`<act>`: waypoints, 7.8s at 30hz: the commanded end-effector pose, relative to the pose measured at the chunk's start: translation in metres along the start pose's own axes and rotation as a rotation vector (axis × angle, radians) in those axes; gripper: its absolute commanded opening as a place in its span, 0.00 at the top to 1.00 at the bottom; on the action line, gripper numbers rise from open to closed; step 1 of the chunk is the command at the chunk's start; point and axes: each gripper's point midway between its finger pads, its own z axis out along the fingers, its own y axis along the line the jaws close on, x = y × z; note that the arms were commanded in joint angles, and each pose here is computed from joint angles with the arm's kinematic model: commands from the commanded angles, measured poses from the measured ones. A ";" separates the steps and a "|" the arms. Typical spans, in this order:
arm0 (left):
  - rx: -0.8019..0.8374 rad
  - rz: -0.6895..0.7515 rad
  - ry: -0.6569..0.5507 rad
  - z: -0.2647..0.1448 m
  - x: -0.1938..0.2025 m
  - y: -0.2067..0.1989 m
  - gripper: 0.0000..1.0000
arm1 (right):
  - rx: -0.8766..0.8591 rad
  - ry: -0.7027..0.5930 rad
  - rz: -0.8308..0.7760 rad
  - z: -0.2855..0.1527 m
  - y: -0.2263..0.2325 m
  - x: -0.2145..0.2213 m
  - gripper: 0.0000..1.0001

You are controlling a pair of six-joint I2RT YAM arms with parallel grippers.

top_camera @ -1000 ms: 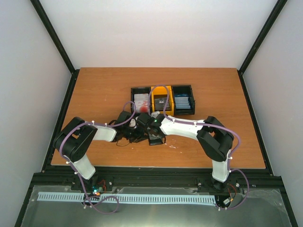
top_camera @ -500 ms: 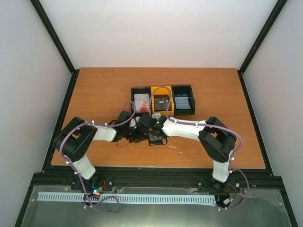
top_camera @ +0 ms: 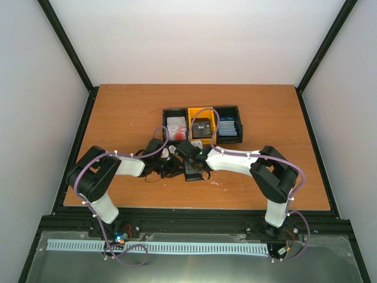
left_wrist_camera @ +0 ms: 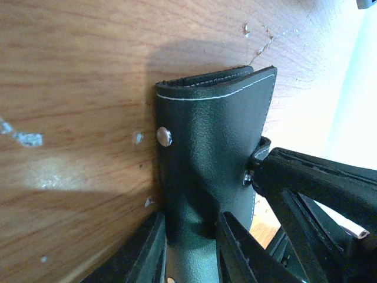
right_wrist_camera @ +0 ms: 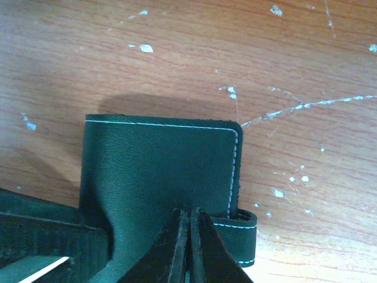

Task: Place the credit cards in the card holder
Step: Close the card holder at the center of the board.

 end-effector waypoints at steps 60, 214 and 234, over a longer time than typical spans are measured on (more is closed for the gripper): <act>-0.095 -0.069 0.030 0.003 0.012 0.030 0.74 | -0.042 0.023 -0.057 0.005 0.009 0.002 0.97; -0.087 -0.054 0.040 0.006 0.008 0.028 0.74 | -0.038 -0.121 0.013 -0.004 0.001 -0.006 0.97; -0.092 -0.070 0.042 0.005 0.011 0.031 0.75 | -0.029 -0.080 -0.010 0.007 -0.001 0.008 0.97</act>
